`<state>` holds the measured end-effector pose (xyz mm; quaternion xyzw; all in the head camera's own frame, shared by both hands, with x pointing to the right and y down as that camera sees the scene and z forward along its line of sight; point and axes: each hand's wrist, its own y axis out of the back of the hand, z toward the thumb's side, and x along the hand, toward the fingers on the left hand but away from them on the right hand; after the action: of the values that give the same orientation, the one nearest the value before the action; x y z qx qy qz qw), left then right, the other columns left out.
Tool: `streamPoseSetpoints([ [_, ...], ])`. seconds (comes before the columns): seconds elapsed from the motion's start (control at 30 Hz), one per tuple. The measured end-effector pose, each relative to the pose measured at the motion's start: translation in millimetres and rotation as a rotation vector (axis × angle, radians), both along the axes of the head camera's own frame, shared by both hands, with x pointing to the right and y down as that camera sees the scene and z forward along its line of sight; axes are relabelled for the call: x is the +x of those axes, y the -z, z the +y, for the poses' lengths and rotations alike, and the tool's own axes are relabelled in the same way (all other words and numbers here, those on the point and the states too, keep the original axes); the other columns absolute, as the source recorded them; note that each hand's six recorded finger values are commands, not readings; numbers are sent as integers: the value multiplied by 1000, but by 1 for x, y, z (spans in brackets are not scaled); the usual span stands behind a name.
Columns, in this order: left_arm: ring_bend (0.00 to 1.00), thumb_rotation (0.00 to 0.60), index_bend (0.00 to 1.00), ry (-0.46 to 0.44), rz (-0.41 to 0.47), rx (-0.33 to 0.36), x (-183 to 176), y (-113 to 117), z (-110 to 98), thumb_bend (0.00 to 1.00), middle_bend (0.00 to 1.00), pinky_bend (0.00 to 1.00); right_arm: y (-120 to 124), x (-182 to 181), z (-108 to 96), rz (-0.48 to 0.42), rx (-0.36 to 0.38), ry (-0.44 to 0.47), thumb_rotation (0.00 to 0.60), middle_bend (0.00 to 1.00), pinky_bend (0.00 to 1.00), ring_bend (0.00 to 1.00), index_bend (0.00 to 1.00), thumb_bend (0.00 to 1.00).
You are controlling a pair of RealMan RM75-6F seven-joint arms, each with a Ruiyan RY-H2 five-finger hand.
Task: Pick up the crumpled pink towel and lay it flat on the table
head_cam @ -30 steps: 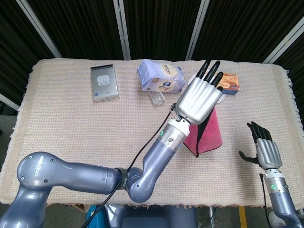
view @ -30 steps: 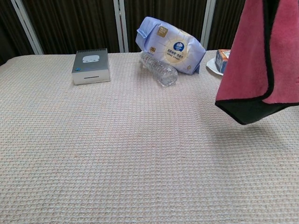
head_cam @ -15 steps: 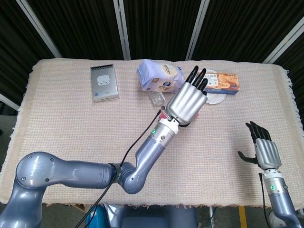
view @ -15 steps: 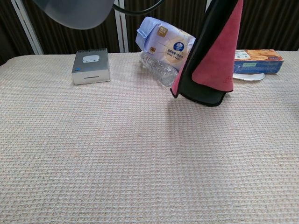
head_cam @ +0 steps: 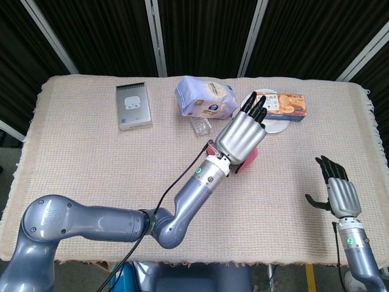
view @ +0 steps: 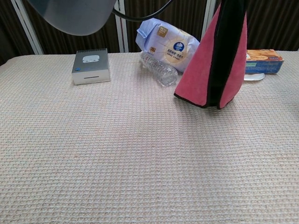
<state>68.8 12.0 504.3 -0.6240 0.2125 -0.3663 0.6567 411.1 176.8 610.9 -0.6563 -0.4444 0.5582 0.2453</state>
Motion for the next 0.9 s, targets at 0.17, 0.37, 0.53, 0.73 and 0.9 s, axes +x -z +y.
streamPoseSetpoints([
  [0.17, 0, 600, 602, 21, -18, -6, -7, -9, -5, 615, 188, 23, -2, -1, -1, -1, -3, 3, 600, 0, 0, 0, 0, 259],
  [0.37, 0, 600, 600, 44, -5, -25, -5, -16, -9, 615, 190, 23, -2, -17, -6, -40, -4, 3, 600, 0, 0, 0, 0, 258],
  [0.53, 0, 600, 598, 63, 58, -47, 7, -11, -11, 615, 189, 23, 1, -46, -17, -97, 7, 24, 600, 0, 0, 0, 0, 258],
  [0.73, 0, 600, 594, 82, 140, -68, 18, -1, -11, 614, 188, 23, 3, -82, -33, -130, 18, 37, 600, 0, 0, 0, 0, 258],
  [0.9, 0, 600, 592, 104, 205, -104, 27, 7, -11, 615, 188, 23, -4, -100, -42, -155, -1, -2, 600, 0, 0, 0, 0, 258],
])
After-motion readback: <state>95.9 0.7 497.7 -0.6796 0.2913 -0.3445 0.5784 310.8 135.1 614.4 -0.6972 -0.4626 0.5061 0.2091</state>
